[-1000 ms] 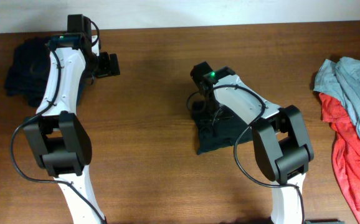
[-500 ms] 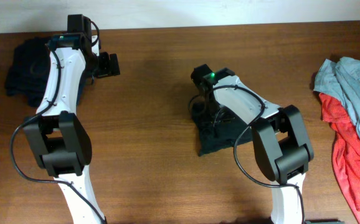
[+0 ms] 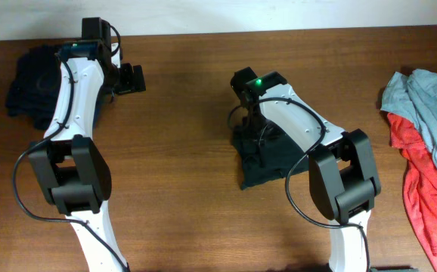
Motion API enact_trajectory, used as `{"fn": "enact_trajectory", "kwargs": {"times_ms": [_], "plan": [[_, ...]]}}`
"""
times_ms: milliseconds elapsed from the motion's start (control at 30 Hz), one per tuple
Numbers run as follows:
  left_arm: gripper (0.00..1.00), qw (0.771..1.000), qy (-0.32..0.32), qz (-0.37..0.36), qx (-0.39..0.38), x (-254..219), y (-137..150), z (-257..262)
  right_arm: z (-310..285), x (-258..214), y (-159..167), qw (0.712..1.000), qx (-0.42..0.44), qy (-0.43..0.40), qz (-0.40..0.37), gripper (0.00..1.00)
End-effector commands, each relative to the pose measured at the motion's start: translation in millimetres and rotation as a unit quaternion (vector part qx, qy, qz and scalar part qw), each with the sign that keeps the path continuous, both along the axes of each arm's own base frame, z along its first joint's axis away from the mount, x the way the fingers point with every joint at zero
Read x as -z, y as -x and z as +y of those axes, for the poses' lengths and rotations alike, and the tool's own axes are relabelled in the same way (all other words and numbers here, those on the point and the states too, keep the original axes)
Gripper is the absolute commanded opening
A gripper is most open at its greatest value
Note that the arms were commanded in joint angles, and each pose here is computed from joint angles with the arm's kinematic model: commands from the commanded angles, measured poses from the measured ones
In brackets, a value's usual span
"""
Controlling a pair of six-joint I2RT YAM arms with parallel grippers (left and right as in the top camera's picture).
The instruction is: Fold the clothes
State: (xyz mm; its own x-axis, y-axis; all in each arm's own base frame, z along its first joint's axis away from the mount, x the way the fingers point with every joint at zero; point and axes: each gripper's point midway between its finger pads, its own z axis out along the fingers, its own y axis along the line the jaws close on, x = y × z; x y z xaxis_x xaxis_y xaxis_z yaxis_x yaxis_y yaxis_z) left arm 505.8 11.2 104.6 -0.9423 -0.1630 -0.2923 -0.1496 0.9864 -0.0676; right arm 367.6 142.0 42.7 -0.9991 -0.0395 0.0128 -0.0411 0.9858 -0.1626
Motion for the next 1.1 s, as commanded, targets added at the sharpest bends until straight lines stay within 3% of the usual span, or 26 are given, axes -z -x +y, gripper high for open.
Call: {"fn": "enact_trajectory", "kwargs": {"times_ms": [0, 733, 833, 1067], "plan": [[0.99, 1.0, 0.006, -0.008, -0.005, -8, 0, -1, -3, -3, -1, 1.0, 0.003, 0.01, -0.002, 0.24], [0.99, 1.0, 0.006, -0.008, -0.005, -8, 0, -1, 6, 35, 14, 1.0, -0.003, -0.008, 0.007, 0.31], [0.99, 1.0, 0.006, -0.008, -0.005, -8, 0, -1, 8, 34, 14, 1.0, -0.002, -0.013, 0.01, 0.4], [0.99, 1.0, 0.006, -0.008, -0.005, -8, 0, -1, 11, 30, 18, 1.0, -0.001, -0.022, 0.021, 0.45]]}}
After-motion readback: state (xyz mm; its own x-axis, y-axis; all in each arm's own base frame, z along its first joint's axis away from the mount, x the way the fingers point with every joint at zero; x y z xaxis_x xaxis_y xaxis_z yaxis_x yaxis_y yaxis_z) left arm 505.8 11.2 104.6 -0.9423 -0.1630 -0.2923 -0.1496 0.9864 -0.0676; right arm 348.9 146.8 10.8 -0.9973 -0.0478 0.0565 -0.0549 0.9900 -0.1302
